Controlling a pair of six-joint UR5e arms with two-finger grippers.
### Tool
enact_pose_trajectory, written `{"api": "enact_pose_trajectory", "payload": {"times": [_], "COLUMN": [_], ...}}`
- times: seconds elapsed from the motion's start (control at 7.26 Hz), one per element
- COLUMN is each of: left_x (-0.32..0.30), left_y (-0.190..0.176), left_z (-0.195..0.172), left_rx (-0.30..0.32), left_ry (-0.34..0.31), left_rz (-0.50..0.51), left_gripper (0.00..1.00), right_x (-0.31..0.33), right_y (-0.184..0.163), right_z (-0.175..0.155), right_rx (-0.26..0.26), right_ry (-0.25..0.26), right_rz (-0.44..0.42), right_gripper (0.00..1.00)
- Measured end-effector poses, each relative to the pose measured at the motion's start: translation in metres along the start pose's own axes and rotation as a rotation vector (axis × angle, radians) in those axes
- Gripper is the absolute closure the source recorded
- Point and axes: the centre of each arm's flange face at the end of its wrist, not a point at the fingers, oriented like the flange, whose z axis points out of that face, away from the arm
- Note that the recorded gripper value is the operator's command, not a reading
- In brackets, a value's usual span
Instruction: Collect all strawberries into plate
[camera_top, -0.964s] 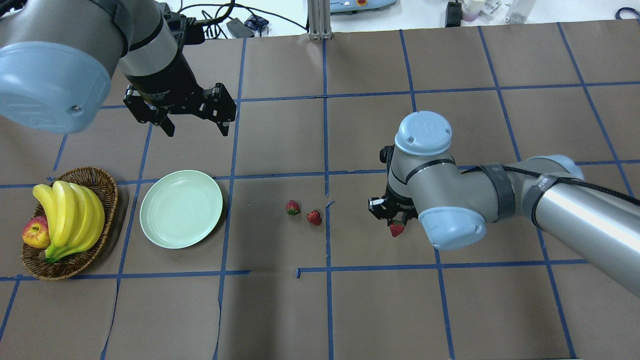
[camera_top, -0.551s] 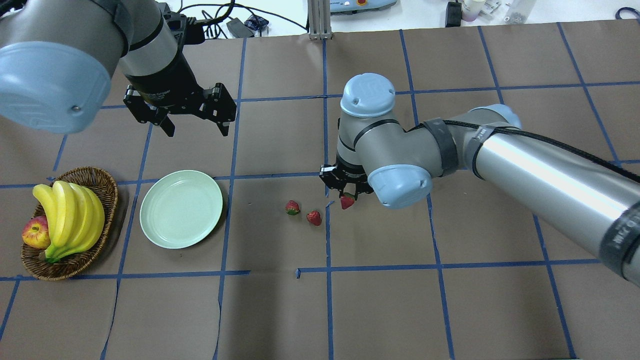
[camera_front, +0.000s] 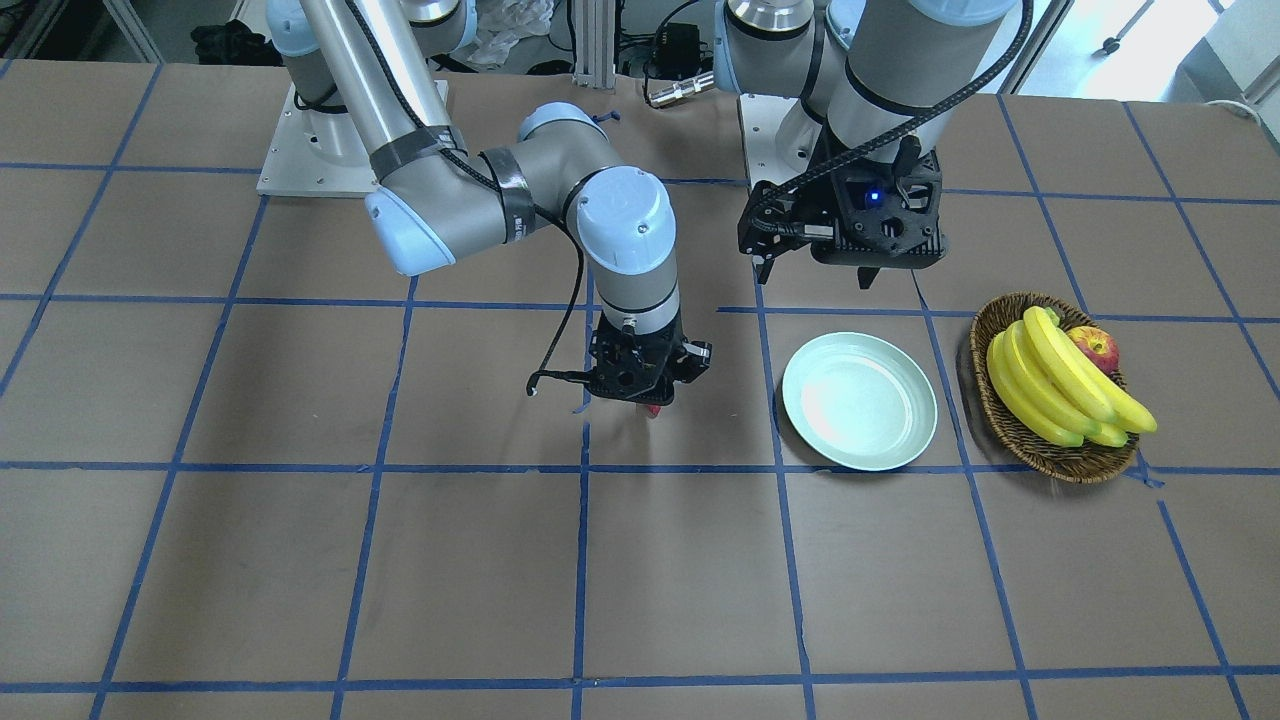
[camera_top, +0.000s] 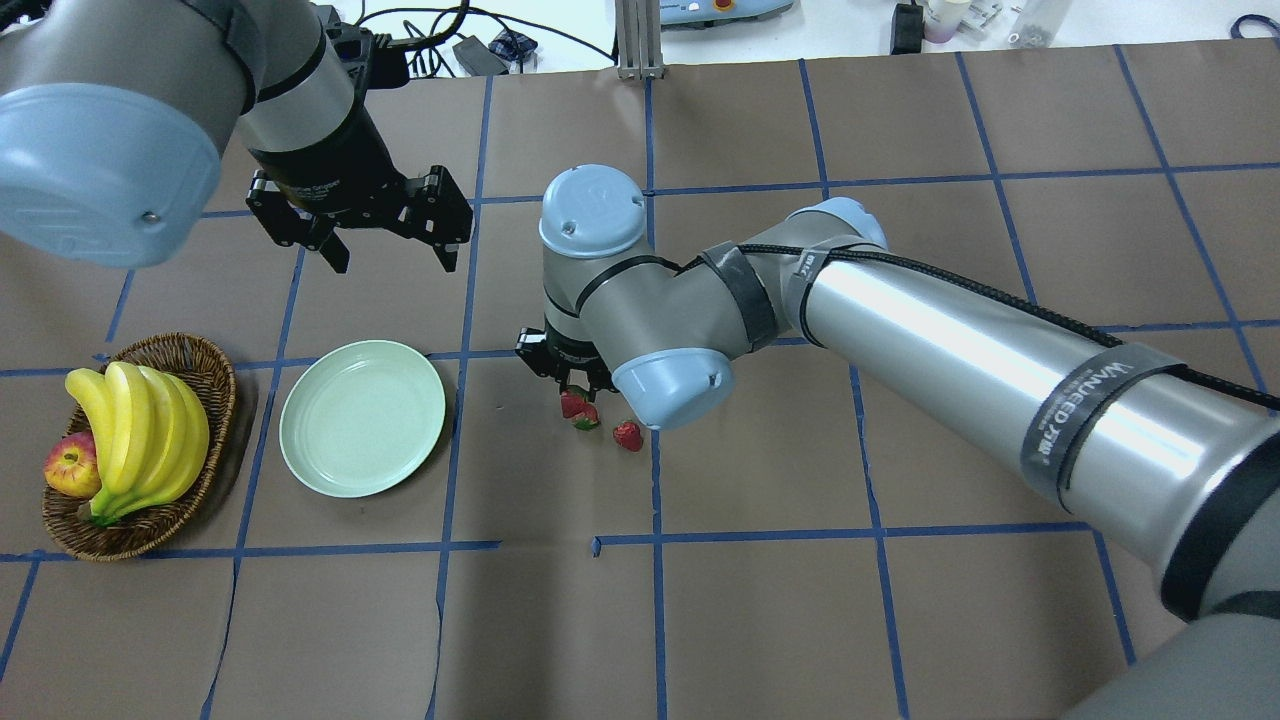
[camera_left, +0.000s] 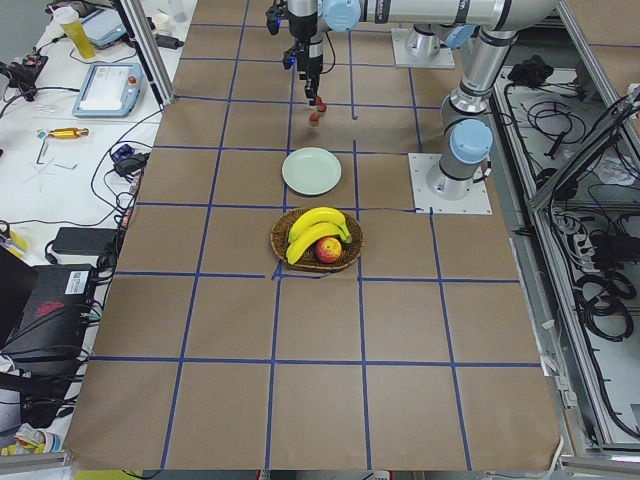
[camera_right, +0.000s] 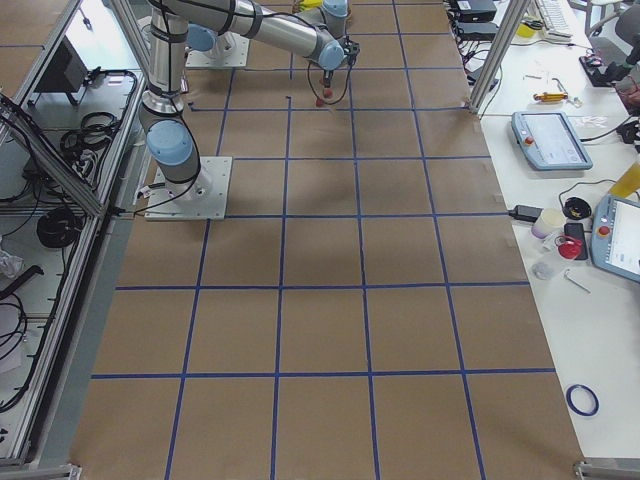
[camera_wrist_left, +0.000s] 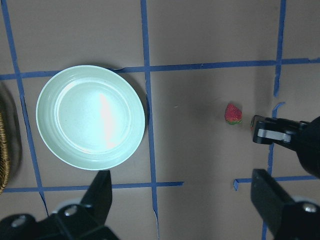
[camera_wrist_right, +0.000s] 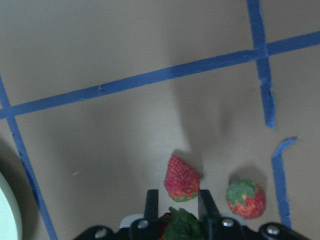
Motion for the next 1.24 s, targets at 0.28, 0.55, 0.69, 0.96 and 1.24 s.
{"api": "enact_pose_trajectory", "payload": {"times": [0.28,0.55,0.69,0.96,1.24], "left_x": [0.0,0.0,0.0,0.0,0.0], "left_y": [0.0,0.001,0.001,0.001,0.001], "left_z": [0.0,-0.001,-0.002,-0.003,-0.003], "left_rx": [0.001,0.002,0.004,0.006,0.006], "left_ry": [0.0,0.0,0.0,0.0,0.0], "left_rz": [0.0,0.001,0.001,0.001,0.001], "left_gripper": [0.0,0.0,0.0,0.0,0.0], "right_x": [-0.018,-0.019,-0.011,0.06,0.16], "right_y": [0.003,0.006,0.006,-0.028,-0.064], "right_z": [0.023,0.021,0.005,-0.059,-0.146], "right_rx": [-0.013,-0.02,-0.029,-0.044,-0.076], "right_ry": [-0.009,-0.018,-0.001,0.157,0.214], "right_rz": [-0.004,-0.016,-0.028,-0.086,-0.109], "right_gripper": [0.0,0.0,0.0,0.0,0.0]}}
